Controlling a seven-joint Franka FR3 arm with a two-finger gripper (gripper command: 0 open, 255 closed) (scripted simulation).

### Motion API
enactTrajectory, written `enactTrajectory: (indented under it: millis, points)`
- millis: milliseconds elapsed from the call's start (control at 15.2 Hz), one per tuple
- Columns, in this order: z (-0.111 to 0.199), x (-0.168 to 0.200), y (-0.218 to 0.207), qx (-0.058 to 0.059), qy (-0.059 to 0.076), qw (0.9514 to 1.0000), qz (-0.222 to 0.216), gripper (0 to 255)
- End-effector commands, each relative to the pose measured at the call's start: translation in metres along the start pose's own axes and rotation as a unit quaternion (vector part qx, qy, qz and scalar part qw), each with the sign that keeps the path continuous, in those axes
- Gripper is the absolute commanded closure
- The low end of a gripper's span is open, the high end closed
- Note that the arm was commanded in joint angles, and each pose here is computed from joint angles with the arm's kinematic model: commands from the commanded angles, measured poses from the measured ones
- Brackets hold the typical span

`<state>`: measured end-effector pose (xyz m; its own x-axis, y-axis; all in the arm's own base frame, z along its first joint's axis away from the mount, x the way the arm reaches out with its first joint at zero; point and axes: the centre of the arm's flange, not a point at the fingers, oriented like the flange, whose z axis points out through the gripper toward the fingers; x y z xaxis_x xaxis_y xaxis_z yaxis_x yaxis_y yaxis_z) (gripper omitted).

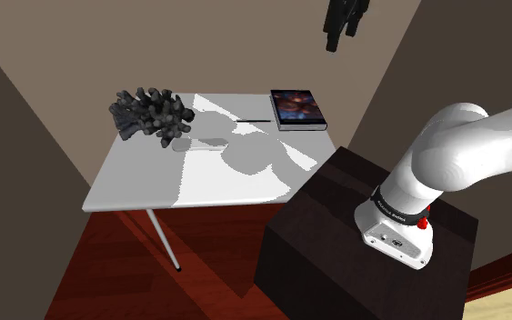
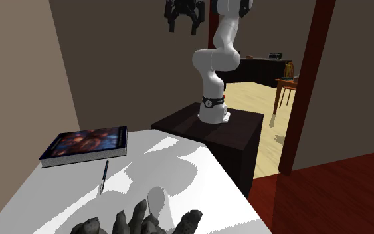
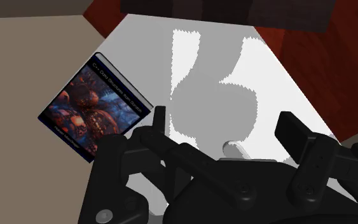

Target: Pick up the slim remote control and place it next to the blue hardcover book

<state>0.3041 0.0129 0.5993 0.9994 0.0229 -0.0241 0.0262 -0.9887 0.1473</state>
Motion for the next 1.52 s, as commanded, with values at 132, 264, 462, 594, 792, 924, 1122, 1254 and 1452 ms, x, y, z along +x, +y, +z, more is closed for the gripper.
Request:
enactTrajectory:
  millis: [132, 264, 462, 594, 792, 924, 1122, 1254, 1452]
  points:
    - [0.018, 0.018, -0.002, 0.003, 0.002, 0.9999, -0.015, 0]
    - [0.036, 0.037, -0.005, 0.006, 0.003, 0.9995, -0.03, 0]
    - [0.063, 0.064, -0.01, 0.011, 0.006, 0.9986, -0.052, 0]
    - [0.081, 0.082, -0.014, 0.014, 0.008, 0.9976, -0.067, 0]
    - [0.108, 0.11, -0.022, 0.018, 0.01, 0.9957, -0.09, 0]
    - [0.126, 0.128, -0.027, 0.021, 0.012, 0.9942, -0.105, 0]
    - [0.152, 0.154, -0.037, 0.026, 0.014, 0.9915, -0.127, 0]
    - [0.17, 0.172, -0.045, 0.029, 0.016, 0.9893, -0.142, 0]
    - [0.196, 0.198, -0.057, 0.034, 0.019, 0.9857, -0.164, 0]
